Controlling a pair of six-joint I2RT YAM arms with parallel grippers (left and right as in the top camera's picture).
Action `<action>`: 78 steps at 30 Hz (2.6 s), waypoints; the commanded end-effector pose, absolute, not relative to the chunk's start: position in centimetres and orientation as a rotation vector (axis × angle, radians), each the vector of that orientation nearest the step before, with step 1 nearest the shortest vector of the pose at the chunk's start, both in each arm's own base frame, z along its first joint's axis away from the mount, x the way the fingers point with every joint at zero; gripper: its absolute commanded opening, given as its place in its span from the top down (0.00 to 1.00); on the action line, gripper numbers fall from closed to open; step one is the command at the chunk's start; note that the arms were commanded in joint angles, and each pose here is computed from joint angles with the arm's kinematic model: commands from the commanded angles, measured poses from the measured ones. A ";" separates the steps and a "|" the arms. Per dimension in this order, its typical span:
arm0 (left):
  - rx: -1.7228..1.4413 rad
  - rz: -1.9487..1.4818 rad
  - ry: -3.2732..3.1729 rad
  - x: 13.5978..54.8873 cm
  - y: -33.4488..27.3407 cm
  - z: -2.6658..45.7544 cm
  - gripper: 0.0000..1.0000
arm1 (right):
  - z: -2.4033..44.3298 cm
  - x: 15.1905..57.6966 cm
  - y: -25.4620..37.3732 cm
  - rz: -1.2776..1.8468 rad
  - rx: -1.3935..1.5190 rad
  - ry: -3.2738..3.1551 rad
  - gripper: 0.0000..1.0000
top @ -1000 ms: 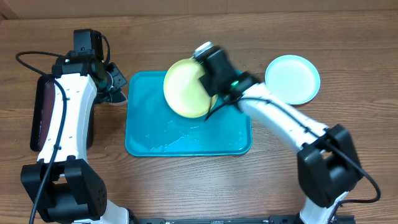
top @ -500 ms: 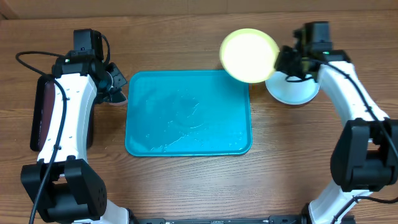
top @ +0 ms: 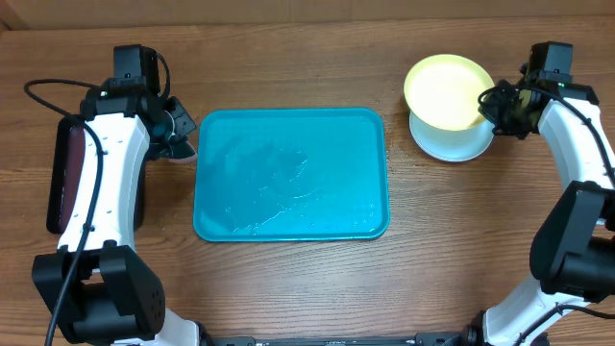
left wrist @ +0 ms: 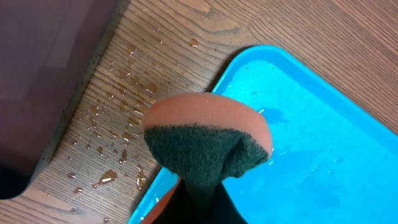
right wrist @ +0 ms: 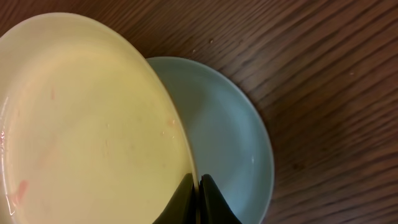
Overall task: Clean dirty plates on tray and stack at the side
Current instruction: 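Lower the yellow plate onto the light-blue plate and open right gripper, then drop the sponge into the black tray with the left gripper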
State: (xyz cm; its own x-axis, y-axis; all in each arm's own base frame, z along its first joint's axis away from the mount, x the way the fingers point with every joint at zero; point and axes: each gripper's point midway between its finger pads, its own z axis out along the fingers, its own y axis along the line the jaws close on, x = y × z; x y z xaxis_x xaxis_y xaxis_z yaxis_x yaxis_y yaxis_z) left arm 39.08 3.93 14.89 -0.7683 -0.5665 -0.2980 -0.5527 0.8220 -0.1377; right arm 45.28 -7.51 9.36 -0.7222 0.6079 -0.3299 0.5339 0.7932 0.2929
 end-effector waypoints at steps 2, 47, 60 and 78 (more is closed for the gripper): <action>-0.829 -0.062 2.693 39.2 3.8 14.5 0.96 | 9.9 44.8 -9.2 0.121 0.890 2.530 0.96; -1.285 0.028 2.531 39.2 18.4 8.2 0.95 | 15.3 40.8 15.0 0.632 0.050 2.633 0.19; -1.447 0.037 2.485 36.8 22.7 6.6 0.96 | 15.5 40.5 17.9 0.613 -0.050 2.604 0.14; -1.438 -0.035 2.557 37.6 22.2 4.0 0.00 | 14.9 39.5 17.8 0.612 -0.044 2.655 0.00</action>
State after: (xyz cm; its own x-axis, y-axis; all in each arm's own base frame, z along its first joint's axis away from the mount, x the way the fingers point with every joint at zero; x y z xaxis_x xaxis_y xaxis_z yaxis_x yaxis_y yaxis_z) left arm 36.87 22.25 2.82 -0.5012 -0.8480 -0.1723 -0.8513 0.5190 -0.0775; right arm 39.17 17.47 14.22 -0.9209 0.0630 -0.3846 -0.1093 0.9055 0.4101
